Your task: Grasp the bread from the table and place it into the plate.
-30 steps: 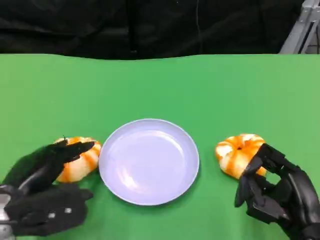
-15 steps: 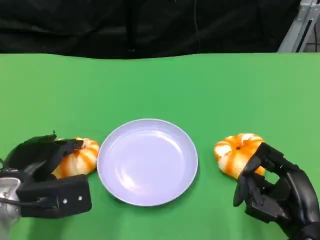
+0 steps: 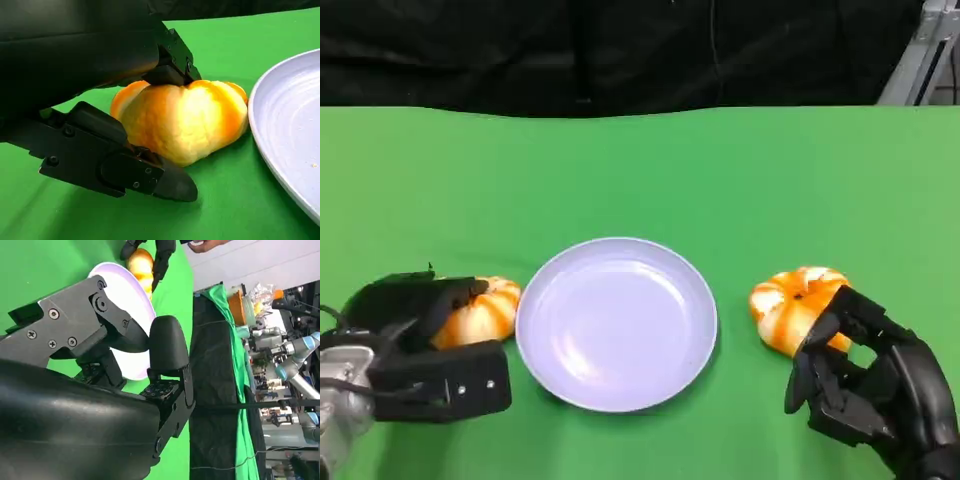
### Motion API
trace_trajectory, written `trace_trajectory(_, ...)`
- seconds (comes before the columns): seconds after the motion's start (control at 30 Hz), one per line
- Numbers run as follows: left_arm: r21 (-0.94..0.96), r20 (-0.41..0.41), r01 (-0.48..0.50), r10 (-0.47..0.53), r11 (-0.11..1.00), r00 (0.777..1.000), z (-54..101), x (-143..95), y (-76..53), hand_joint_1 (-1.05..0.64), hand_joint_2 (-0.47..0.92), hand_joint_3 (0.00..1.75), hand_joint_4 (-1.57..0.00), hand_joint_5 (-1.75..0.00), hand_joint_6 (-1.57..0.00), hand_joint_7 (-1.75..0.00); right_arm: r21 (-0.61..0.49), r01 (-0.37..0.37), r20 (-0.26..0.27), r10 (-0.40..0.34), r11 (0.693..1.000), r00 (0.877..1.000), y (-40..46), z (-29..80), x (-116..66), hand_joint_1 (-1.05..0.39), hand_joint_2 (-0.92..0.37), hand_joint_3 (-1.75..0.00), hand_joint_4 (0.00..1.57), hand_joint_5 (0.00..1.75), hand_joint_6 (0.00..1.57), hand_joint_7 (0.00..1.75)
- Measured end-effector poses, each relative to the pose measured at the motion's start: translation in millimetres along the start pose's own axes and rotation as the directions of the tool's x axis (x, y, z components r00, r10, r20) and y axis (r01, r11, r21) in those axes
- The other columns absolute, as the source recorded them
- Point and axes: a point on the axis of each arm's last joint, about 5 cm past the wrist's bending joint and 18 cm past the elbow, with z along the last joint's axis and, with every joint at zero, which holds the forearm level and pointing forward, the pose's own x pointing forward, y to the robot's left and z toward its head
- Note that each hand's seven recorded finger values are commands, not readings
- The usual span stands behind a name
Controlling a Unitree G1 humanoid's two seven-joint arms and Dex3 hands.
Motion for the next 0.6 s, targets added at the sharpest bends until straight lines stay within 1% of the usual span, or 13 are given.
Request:
trace_trajectory(0.03,-0.007,-0.003,-0.001,0.001,1.000,1.000,0.6,0.7,-1.0,-0.65,0.92,0.09,-0.34,-0.05,-0.50,-0.02,0.000,0.000,0.000,0.000,1.000,1.000,0.1,0.0,0.0,-0.11,-0.58,-1.15,0.84,1.75,0.63,1.72)
trace_trajectory(0.07,-0.009,-0.004,0.000,0.000,1.000,1.000,1.4,1.3,-2.0,-0.61,0.92,0.09,-0.35,-0.06,-0.51,-0.02,0.000,0.000,0.000,0.000,1.000,1.000,0.1,0.0,0.0,-0.11,-0.58,-1.15,0.85,1.75,0.63,1.72)
trace_trajectory(0.1,-0.009,-0.004,-0.003,0.003,1.000,1.000,1.9,1.7,-2.9,-0.45,0.92,0.11,-0.49,-0.08,-0.58,-0.03,0.000,-0.001,0.000,0.001,1.000,1.000,0.2,0.0,0.0,-0.12,-0.58,-1.15,0.85,1.75,0.63,1.72)
trace_trajectory(0.17,-0.002,-0.005,-0.011,0.011,1.000,1.000,2.3,2.1,-4.1,-0.25,0.92,0.19,-0.74,-0.09,-0.74,-0.04,0.000,-0.001,0.000,0.001,1.000,1.000,0.3,-0.1,0.0,-0.12,-0.57,-1.16,0.84,1.75,0.63,1.72)
trace_trajectory(0.2,0.002,-0.008,-0.013,0.013,1.000,1.000,2.5,2.3,-4.9,-0.20,0.92,0.21,-0.81,-0.09,-0.79,-0.05,0.000,-0.001,0.000,0.001,1.000,1.000,0.3,-0.1,0.0,-0.12,-0.57,-1.16,0.84,1.75,0.63,1.72)
trace_trajectory(0.23,0.005,-0.011,-0.016,0.016,1.000,1.000,3.0,2.7,-5.9,-0.12,0.92,0.26,-0.97,-0.15,-0.94,-0.10,0.000,-0.001,0.000,0.001,1.000,1.000,0.3,0.0,0.0,-0.12,-0.57,-1.16,0.84,1.75,0.63,1.72)
trace_trajectory(0.27,0.001,-0.013,-0.021,0.021,1.000,1.000,3.6,3.2,-6.3,-0.09,0.92,0.28,-1.02,-0.18,-0.99,-0.11,0.000,-0.001,0.000,0.001,1.000,1.000,0.4,0.0,0.0,-0.13,-0.57,-1.16,0.84,1.75,0.63,1.72)
trace_trajectory(0.3,-0.007,-0.015,-0.028,0.027,1.000,1.000,4.0,3.8,-5.8,-0.07,0.92,0.28,-0.90,-0.64,-1.01,-0.29,0.000,-0.001,0.000,0.001,1.000,1.000,0.4,0.0,0.0,-0.13,-0.57,-1.16,0.84,1.75,0.63,1.72)
trace_trajectory(0.33,-0.017,-0.017,-0.036,0.036,0.999,0.999,4.1,4.1,-5.0,-0.06,0.92,0.28,-0.75,-1.03,-0.95,-0.53,0.001,-0.001,0.000,0.001,1.000,1.000,0.4,0.0,0.0,-0.13,-0.57,-1.16,0.84,1.75,0.63,1.72)
trace_trajectory(0.37,-0.032,-0.022,-0.044,0.043,0.999,0.999,3.8,4.2,-4.5,-0.05,0.92,0.24,-0.60,-1.45,-0.62,-1.22,0.002,-0.001,0.001,0.001,1.000,1.000,0.3,0.1,0.0,-0.12,-0.57,-1.16,0.85,1.75,0.64,1.72)
trace_trajectory(0.4,-0.048,-0.027,-0.059,0.058,0.997,0.998,3.4,4.2,-3.8,-0.04,0.92,0.23,-0.54,-1.63,-0.46,-1.53,0.003,-0.001,0.001,0.001,1.000,1.000,0.2,0.1,0.0,-0.12,-0.57,-1.17,0.85,1.75,0.64,1.71)
trace_trajectory(0.47,-0.064,-0.029,-0.084,0.082,0.994,0.996,3.2,4.1,-3.2,-0.04,0.92,0.22,-0.50,-1.71,-0.37,-1.69,0.004,-0.001,0.002,0.001,1.000,1.000,0.2,0.1,0.0,-0.11,-0.57,-1.17,0.85,1.75,0.64,1.71)
trace_trajectory(0.6,-0.075,-0.025,-0.107,0.105,0.991,0.994,2.2,1.3,-6.9,0.00,0.92,0.28,-0.53,-1.74,-0.38,-1.74,0.003,0.000,0.002,0.000,1.000,1.000,0.0,0.1,0.0,-0.12,-0.57,-1.18,0.84,1.75,0.63,1.71)
